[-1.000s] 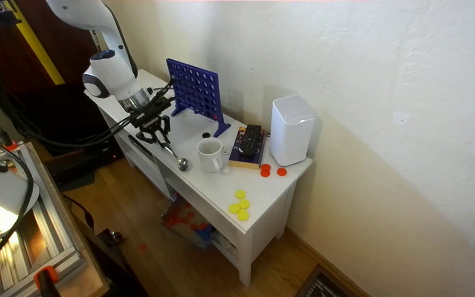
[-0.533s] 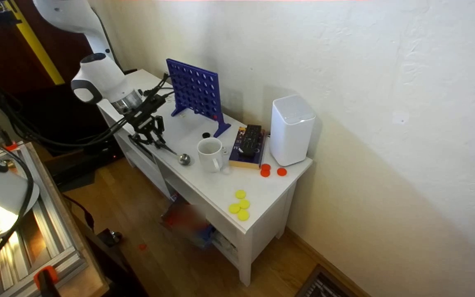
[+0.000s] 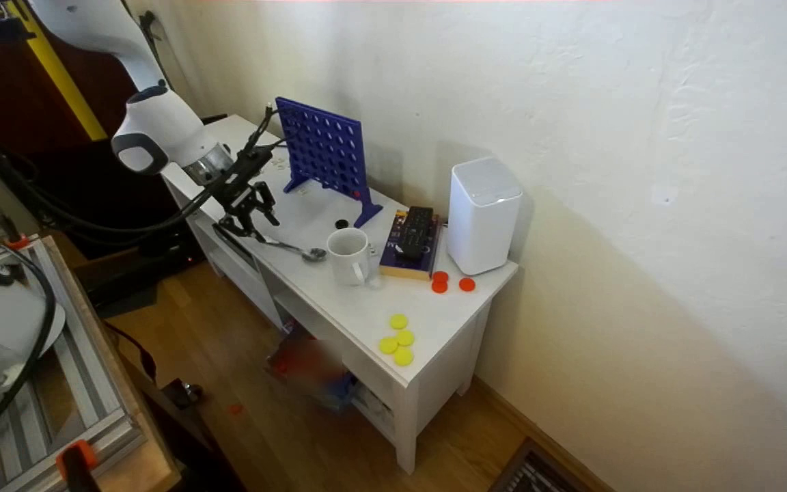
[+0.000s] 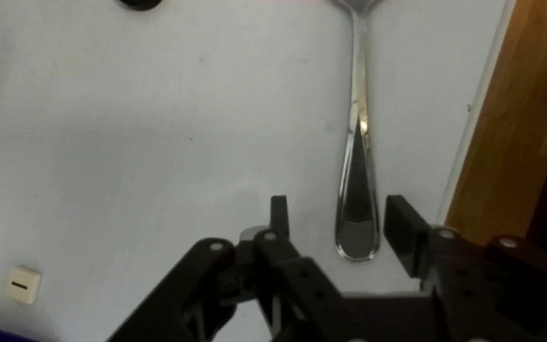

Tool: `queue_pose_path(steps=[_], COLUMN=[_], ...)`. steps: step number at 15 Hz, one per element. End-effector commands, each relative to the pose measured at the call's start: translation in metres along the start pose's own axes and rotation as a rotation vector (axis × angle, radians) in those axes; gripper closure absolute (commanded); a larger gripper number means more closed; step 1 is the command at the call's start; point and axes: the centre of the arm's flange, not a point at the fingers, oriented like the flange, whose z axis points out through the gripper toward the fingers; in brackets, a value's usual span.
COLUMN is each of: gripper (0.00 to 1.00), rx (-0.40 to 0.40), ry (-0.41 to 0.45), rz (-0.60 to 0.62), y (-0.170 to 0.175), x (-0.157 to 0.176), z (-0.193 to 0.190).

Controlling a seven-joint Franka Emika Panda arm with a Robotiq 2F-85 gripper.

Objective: Take the spoon out of the cup

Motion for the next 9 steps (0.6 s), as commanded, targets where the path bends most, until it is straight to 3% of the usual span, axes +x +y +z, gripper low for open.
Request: queue_pose_path(steps=[1, 3, 9], gripper=[0.13, 0.01, 0.0], rx=[0.0, 0.008, 0.029], ry=[0.019, 0.069, 0.253], rz=[-0.005, 0.058, 0.369], y=[0.04, 0.03, -0.027], x=[-0.004, -0.013, -0.055], z=[-0.048, -0.079, -0.153])
